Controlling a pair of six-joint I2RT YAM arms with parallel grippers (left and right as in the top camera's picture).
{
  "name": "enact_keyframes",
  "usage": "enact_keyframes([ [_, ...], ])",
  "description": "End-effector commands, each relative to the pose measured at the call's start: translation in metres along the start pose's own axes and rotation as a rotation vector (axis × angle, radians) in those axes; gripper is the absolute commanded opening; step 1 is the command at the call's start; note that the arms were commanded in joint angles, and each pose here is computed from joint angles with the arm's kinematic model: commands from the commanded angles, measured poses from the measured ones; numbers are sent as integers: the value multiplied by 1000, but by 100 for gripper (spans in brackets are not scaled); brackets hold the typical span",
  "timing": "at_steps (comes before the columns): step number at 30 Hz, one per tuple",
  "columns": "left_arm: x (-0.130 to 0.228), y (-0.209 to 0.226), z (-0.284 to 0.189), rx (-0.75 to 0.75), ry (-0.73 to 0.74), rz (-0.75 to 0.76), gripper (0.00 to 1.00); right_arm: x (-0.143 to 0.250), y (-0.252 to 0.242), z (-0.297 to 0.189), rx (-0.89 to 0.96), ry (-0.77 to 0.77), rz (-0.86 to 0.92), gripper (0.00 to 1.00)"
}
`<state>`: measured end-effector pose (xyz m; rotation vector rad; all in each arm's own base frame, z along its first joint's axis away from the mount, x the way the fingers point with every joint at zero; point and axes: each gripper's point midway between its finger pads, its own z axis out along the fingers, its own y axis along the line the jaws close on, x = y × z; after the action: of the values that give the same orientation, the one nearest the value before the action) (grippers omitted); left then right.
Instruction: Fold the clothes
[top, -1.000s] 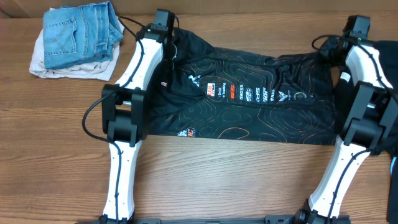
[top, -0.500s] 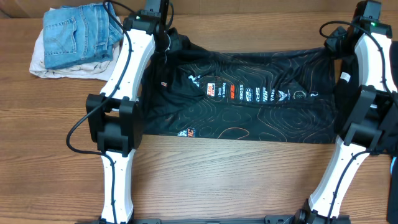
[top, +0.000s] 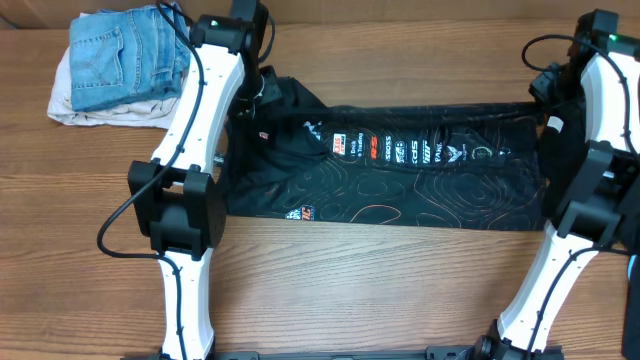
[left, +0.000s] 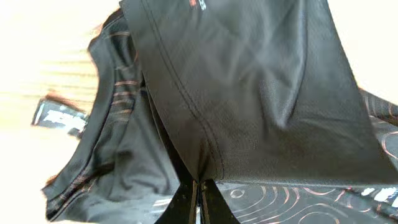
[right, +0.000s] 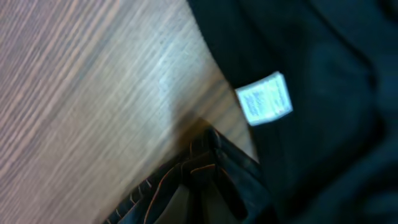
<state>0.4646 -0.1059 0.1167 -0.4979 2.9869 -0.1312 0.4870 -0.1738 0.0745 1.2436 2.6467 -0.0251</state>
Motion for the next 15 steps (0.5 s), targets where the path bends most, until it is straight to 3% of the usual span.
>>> enact_keyframes([
  [1,0,18,-15,-53,-15,4,4,-14,-10,-49,14,-92,41,4],
  [8,27,43,-18,-125,109,-12,4,7,-23,-48,68,-5,33,4],
  [15,32,51,-20,-154,135,9,5,24,-36,-50,122,60,27,4],
])
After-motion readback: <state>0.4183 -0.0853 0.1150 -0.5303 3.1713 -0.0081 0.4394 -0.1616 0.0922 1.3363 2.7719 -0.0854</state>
